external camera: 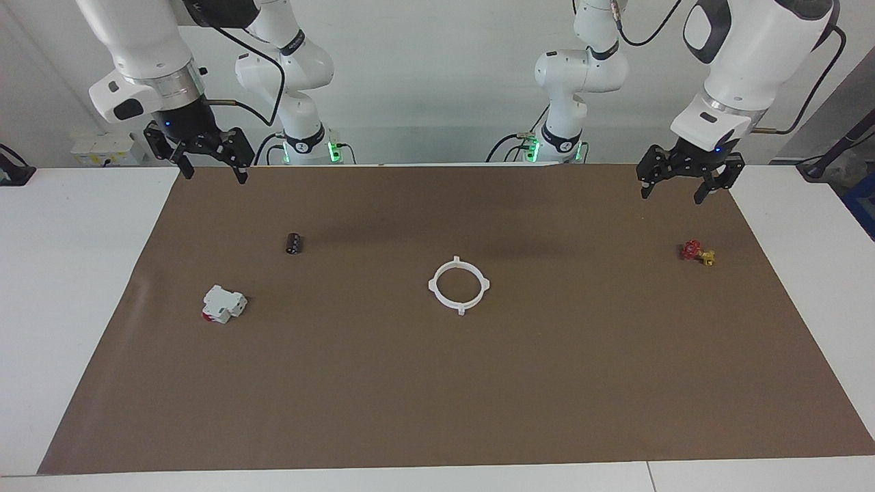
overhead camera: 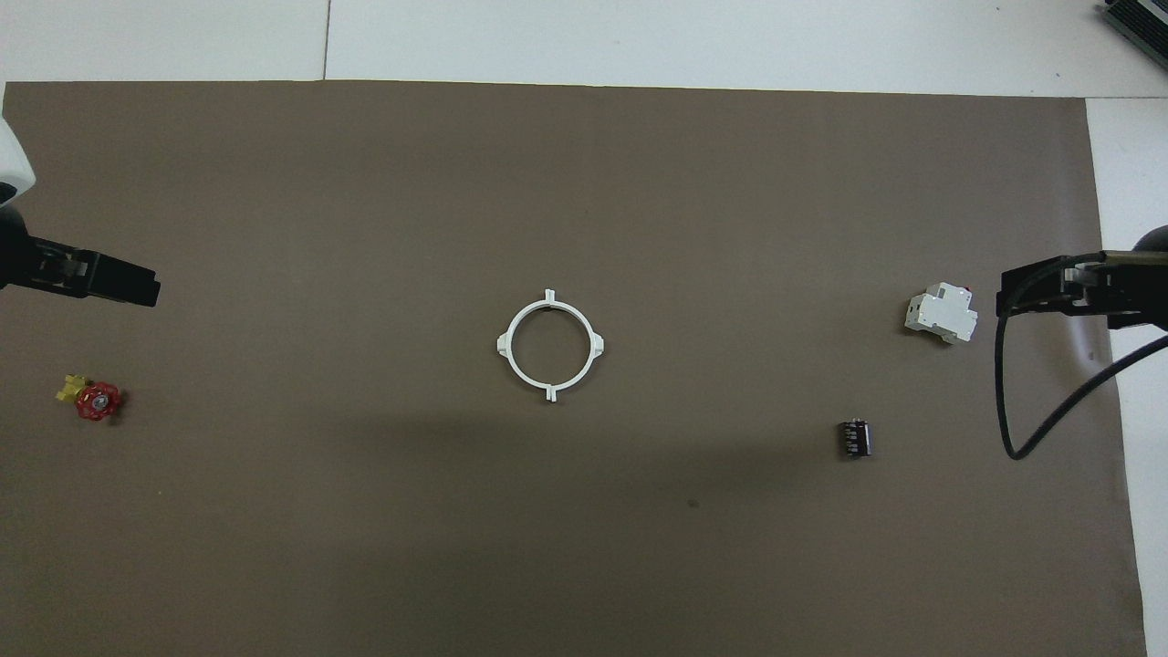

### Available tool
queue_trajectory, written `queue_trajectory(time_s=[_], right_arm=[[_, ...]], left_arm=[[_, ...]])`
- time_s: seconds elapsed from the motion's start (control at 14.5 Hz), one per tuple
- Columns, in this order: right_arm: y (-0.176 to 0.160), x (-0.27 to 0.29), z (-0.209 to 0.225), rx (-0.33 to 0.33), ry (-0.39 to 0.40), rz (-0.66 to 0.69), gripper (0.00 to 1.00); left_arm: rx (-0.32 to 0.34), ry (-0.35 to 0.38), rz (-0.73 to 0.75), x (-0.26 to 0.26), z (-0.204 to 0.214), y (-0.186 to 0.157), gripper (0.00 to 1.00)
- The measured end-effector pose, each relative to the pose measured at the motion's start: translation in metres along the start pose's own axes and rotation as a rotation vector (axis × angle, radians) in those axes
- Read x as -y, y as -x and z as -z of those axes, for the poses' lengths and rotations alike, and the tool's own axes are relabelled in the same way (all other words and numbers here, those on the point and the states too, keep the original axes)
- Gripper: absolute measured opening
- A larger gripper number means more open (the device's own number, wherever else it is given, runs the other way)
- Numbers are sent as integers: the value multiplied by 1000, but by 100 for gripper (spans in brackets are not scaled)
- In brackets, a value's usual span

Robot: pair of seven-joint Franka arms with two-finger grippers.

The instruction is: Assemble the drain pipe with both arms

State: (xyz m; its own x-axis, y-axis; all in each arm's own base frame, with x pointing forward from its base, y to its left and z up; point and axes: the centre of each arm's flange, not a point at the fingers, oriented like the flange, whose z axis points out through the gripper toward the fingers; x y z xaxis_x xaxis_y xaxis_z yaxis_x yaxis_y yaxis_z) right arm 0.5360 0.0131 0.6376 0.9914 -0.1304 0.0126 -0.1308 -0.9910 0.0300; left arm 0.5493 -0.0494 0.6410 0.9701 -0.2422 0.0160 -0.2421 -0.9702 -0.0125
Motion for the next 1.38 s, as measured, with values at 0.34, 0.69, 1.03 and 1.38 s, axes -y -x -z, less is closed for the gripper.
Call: queue_trajectory(time_s=[0.34,0.69,1.03,1.38], right_arm=[[0,0,0,0,0,0,100],[0,0,0,0,0,0,100],[0,0,0,0,0,0,100],[0,0,0,0,0,0,100]], left_arm=[[3,1,-2,-1,4,1,100],[21,4,-2,-2,2,3,100],[45,7,-10,-7,0,5,100],[44,7,2,0,6,8,100]])
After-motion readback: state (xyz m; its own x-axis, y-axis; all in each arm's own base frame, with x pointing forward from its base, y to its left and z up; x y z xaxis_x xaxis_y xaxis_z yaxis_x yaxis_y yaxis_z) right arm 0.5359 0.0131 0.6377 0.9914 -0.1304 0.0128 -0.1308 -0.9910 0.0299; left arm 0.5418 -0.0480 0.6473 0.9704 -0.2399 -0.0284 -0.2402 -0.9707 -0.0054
